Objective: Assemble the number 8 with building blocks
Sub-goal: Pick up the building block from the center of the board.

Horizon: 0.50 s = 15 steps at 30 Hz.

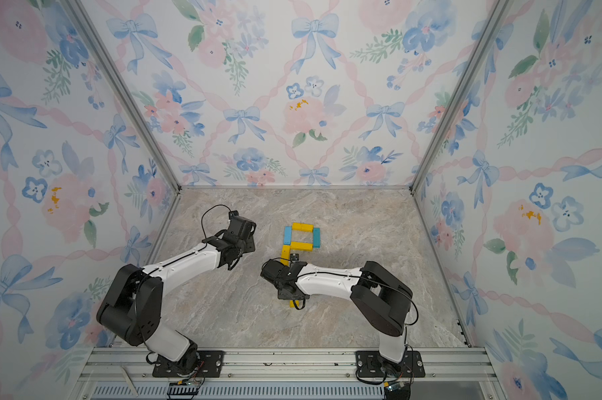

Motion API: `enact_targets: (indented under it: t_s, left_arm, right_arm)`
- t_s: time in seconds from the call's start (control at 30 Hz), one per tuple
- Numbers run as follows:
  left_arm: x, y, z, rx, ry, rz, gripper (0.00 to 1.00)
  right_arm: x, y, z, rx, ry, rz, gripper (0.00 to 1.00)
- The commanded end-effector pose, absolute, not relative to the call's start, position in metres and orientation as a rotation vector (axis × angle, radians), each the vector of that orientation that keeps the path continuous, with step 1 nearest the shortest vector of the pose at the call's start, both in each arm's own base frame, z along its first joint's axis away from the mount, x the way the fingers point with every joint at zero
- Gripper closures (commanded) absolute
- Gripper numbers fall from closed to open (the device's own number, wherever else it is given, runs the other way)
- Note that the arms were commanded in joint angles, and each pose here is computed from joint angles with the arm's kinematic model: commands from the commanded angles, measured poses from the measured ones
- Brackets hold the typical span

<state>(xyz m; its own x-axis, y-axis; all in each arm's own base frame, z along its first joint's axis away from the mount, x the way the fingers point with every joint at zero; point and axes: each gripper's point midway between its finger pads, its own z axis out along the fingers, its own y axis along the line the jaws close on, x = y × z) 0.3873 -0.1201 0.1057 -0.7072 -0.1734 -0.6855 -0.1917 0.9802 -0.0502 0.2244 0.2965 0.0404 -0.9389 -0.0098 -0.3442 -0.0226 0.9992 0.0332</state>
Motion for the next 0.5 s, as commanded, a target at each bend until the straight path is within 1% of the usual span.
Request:
enact_targets:
  t_s: [0.0,0.17,0.33,0.4,0.47]
  left_arm:
    - [0.387,-0.118,0.095,-0.225,2.398,0.055,0.44]
    - [0.389,-0.120,0.095,-0.221,2.400,0.049,0.44]
    - [0.389,-0.121,0.095,-0.215,2.402,0.052,0.43]
    - [0.389,-0.120,0.094,-0.215,2.403,0.053,0.44]
    - [0.388,-0.120,0.095,-0.213,2.402,0.052,0.44]
  right_arm:
    - [0.237,0.266,0.081,0.001,2.708,-0.026,0.76]
    - [0.258,0.230,0.098,0.041,2.676,-0.059,0.75]
    - [0.296,0.191,0.093,0.034,2.679,-0.141,0.76]
    - [0.312,0.180,0.096,0.034,2.670,-0.145,0.76]
    - [0.326,0.174,0.086,0.031,2.683,-0.177,0.76]
